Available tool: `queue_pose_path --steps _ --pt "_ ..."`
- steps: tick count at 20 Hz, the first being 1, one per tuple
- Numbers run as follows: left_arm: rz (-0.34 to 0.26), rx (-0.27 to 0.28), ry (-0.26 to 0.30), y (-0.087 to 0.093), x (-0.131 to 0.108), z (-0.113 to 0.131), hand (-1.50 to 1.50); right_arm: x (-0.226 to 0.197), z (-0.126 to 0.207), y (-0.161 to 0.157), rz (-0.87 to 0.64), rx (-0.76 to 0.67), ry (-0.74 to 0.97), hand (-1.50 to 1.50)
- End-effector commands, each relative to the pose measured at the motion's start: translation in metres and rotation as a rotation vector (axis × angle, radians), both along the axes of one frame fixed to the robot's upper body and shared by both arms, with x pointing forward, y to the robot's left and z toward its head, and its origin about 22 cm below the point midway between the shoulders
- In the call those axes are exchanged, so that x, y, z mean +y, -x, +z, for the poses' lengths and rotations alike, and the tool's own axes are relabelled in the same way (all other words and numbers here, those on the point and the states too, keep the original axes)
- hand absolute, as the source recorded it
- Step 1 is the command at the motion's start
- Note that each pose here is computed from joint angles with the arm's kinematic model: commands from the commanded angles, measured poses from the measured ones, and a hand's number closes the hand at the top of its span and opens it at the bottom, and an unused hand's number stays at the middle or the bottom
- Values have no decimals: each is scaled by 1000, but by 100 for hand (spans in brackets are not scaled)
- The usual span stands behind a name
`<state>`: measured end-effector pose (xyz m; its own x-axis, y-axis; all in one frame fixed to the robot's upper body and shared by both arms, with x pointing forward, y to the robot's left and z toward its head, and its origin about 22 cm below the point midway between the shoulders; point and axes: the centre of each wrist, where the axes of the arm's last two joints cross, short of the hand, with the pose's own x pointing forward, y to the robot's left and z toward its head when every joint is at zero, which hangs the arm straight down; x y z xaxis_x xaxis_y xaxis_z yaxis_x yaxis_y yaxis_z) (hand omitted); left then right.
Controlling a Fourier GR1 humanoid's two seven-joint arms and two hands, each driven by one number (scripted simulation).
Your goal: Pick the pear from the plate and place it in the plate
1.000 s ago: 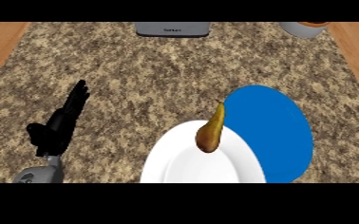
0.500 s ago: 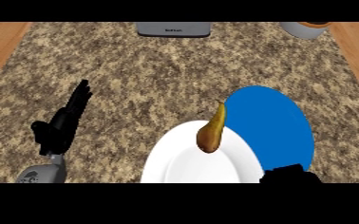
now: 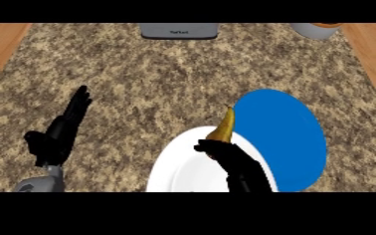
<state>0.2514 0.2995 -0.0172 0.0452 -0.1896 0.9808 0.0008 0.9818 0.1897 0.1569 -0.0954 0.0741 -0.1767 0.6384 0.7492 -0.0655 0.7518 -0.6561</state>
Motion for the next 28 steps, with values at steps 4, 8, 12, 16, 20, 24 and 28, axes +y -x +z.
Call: queue_pose_path --steps 4,8,12,16,20,24,28 --pt "18 2 2 -8 -6 -7 0 2 -1 -6 -108 -50 -278 -150" --pt "7 -3 10 10 4 -4 0 -23 -2 -4 -158 -38 -445 -150" --pt "3 5 5 3 3 5 0 -79 5 -2 -145 -36 -586 -150" --pt "28 4 16 7 6 -17 0 -143 -3 0 -108 -66 -596 -150" --pt "11 13 -1 11 21 -12 0 -207 -33 5 -88 -78 -599 -150" --pt "11 18 3 -9 -5 -4 0 -246 -46 9 -5 -49 -572 -150" --pt "10 -8 -16 11 18 -8 0 -281 -81 30 -5 -53 -543 -150"
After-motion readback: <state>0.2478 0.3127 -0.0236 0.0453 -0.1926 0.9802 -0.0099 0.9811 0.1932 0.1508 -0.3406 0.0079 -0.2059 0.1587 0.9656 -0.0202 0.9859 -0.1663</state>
